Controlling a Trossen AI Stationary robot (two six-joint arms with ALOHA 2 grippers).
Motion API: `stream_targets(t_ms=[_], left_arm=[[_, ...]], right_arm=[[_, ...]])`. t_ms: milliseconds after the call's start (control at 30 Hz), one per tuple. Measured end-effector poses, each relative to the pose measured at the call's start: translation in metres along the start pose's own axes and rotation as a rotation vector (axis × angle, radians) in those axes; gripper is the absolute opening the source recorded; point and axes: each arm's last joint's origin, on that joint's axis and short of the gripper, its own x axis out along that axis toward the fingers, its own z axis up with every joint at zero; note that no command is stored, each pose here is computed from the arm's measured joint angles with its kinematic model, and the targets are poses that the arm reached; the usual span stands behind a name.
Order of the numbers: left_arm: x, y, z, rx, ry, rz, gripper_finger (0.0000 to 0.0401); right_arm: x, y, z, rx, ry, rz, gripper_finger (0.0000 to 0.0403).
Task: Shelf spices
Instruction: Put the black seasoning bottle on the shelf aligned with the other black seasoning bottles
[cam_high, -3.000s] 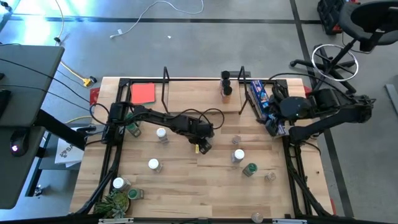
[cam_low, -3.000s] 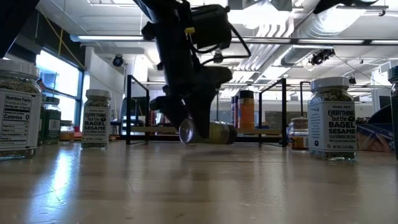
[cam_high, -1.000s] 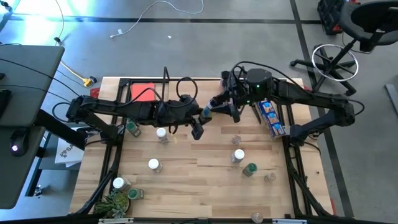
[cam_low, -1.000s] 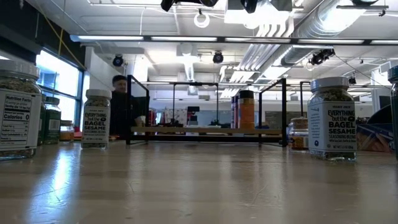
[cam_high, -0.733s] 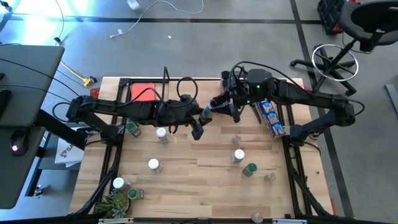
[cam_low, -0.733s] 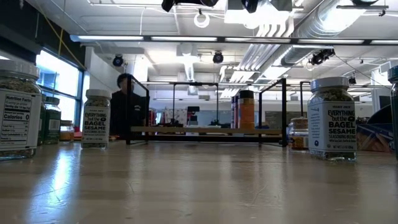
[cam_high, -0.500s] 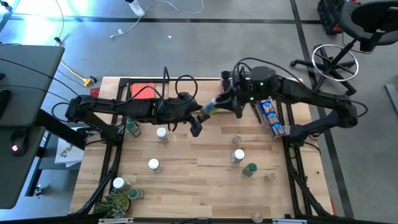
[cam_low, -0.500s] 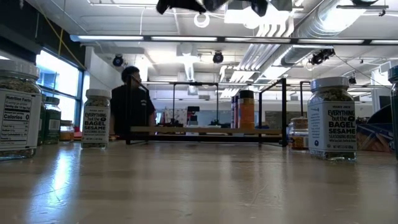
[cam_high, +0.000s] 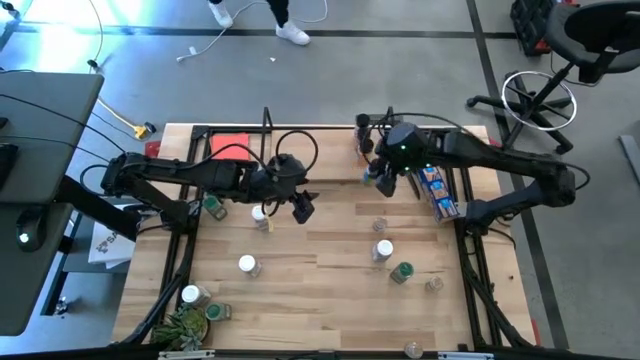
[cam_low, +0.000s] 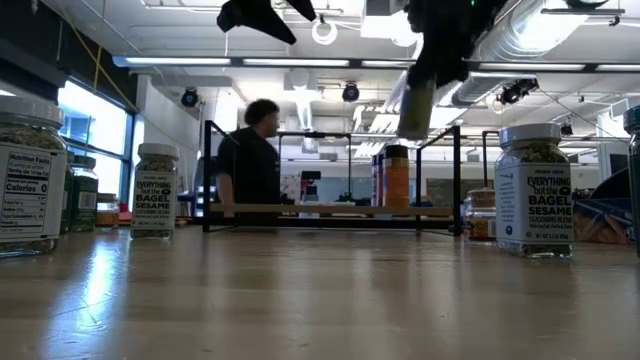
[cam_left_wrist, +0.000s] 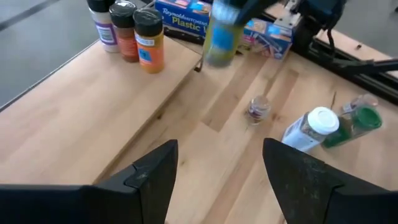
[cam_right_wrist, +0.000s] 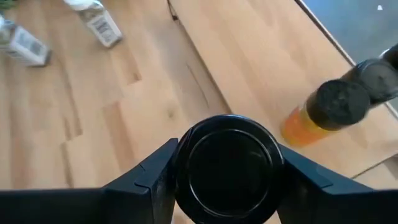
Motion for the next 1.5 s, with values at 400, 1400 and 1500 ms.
stream_targets(t_ms=[400, 1400, 1500], left_arm=[[-0.001, -0.002, -0.001, -0.026, 0.001, -0.014, 0.0232], [-0.001, -0.003, -0.001, -0.045, 0.004, -0.021, 0.0232], [-0.001, -0.003, -0.001, -0.045, 0.004, -0.022, 0.0232]], right_arm=[[0.07, -0.034, -0.016, 0.074, 0.1, -0.145, 0.0192], [0.087, -0.037, -0.012, 0.147, 0.061, -0.226, 0.0224], [0.087, -0.037, -0.012, 0.133, 0.063, -0.222, 0.0233]])
